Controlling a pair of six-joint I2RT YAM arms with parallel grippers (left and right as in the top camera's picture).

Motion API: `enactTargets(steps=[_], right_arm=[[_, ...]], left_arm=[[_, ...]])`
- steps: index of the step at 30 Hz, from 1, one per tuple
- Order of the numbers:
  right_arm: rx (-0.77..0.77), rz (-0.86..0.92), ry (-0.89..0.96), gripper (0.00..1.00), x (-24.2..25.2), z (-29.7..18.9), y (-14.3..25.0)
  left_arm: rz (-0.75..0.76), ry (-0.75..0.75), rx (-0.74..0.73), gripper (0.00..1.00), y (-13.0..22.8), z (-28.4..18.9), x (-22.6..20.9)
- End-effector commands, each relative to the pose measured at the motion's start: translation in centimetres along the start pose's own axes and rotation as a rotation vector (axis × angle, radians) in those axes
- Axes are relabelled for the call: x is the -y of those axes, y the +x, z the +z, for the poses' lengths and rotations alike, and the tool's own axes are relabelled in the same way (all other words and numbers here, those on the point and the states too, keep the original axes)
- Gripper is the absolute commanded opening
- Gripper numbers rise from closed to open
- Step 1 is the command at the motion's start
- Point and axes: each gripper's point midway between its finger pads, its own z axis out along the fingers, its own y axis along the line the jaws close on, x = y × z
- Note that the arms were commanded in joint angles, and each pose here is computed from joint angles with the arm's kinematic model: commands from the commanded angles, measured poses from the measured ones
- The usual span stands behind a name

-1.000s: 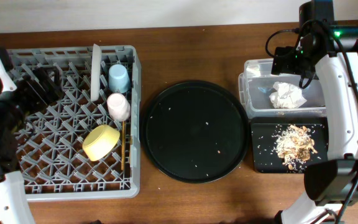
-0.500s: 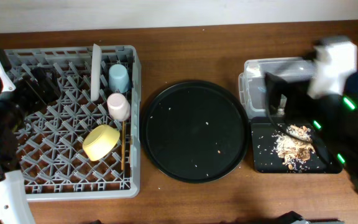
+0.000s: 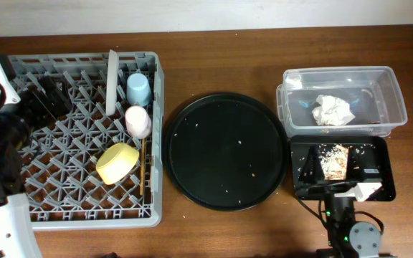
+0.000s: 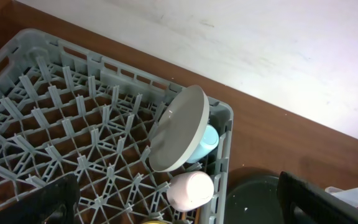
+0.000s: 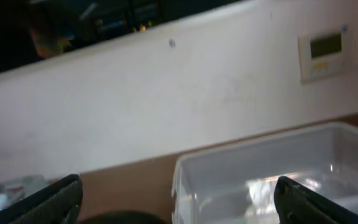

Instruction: Sort waste into correct bins and load items into the dishwasher rack

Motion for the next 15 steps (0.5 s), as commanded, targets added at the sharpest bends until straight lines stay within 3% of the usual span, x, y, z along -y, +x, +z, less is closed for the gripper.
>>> enactTargets(steps=[1,3,5,15], right_arm=[[-0.099,0.007,-0.020,0.98,0.0,-0.1,3.0],[-0.236,-0.080,0.003,0.99,0.9,-0.7,6.3],[-0.236,-0.234,-0.022,0.99,0.8,-0.7,6.3],[-0.235,-0.252,-0.023,0.99,0.8,-0.7,6.2]], left_arm=[[0.009,-0.001,0.012,0.99,-0.3,-0.3,0.1],[0.009,-0.001,0.012,0.99,-0.3,-0.3,0.1],[0.009,-0.001,0.012,0.99,-0.3,-0.3,0.1],[0.009,-0.001,0.012,0.99,-0.3,-0.3,0.1]])
